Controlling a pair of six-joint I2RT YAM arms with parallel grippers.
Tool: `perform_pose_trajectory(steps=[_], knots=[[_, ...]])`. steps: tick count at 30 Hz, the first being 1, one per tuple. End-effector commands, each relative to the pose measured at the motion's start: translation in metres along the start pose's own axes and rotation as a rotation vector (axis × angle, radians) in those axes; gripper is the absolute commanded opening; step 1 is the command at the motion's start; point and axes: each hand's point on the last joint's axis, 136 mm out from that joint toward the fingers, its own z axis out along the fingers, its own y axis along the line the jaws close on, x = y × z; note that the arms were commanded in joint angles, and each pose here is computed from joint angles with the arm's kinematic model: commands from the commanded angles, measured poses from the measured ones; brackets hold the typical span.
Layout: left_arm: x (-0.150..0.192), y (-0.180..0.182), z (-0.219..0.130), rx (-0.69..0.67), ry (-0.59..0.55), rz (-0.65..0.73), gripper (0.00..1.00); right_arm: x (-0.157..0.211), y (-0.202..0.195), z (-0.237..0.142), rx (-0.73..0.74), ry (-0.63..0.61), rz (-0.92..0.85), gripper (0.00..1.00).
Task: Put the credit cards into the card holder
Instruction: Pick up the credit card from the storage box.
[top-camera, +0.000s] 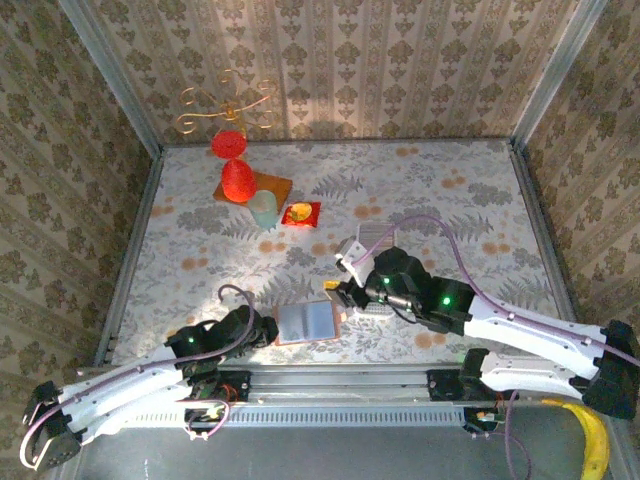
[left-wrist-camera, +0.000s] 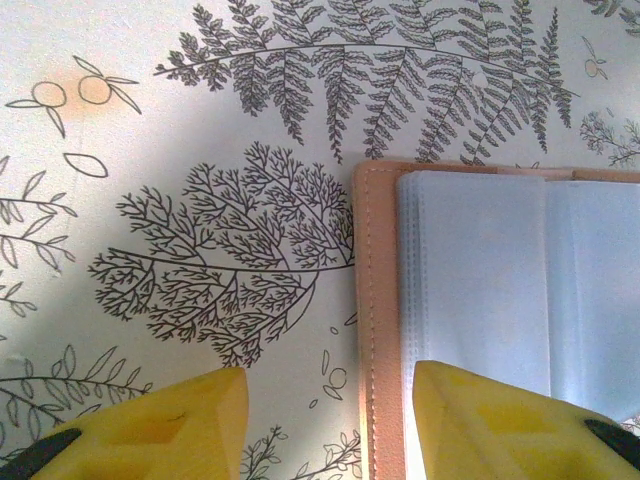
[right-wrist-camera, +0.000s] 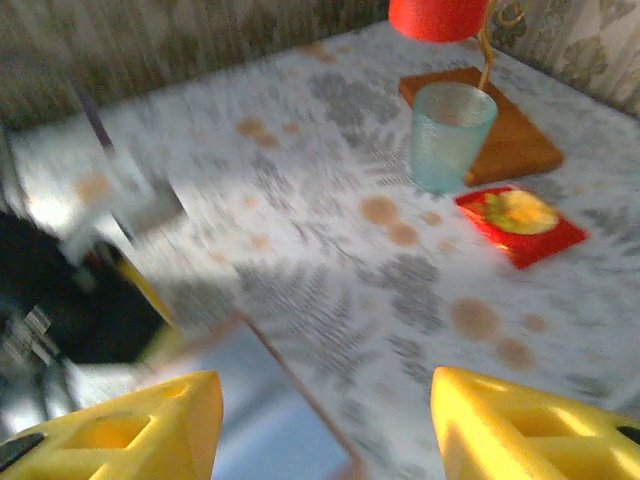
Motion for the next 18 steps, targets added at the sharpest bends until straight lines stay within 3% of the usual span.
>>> perform_pose_trajectory(steps=[1, 6, 9, 11, 13, 18], knots=[[-0.004, -0.008, -0.002, 0.018, 0.0, 0.026, 0.47, 0.073, -0.012, -0.009, -0.07, 0.321, -0.488, 0.59], [-0.001, -0.01, 0.001, 0.009, 0.021, 0.043, 0.46, 0.124, -0.043, -0.008, -0.089, 0.508, -0.71, 0.59], [0.001, -0.012, 0.002, 0.013, 0.034, 0.049, 0.46, 0.136, -0.049, -0.003, -0.115, 0.502, -0.76, 0.61], [0.002, -0.013, 0.002, 0.019, 0.041, 0.053, 0.46, 0.139, -0.056, 0.004, -0.099, 0.487, -0.767, 0.65], [0.002, -0.014, 0.002, 0.019, 0.044, 0.054, 0.45, 0.142, -0.061, 0.009, -0.086, 0.495, -0.771, 0.82], [0.002, -0.014, 0.002, 0.02, 0.042, 0.053, 0.45, 0.148, -0.066, 0.023, -0.076, 0.515, -0.795, 0.86]])
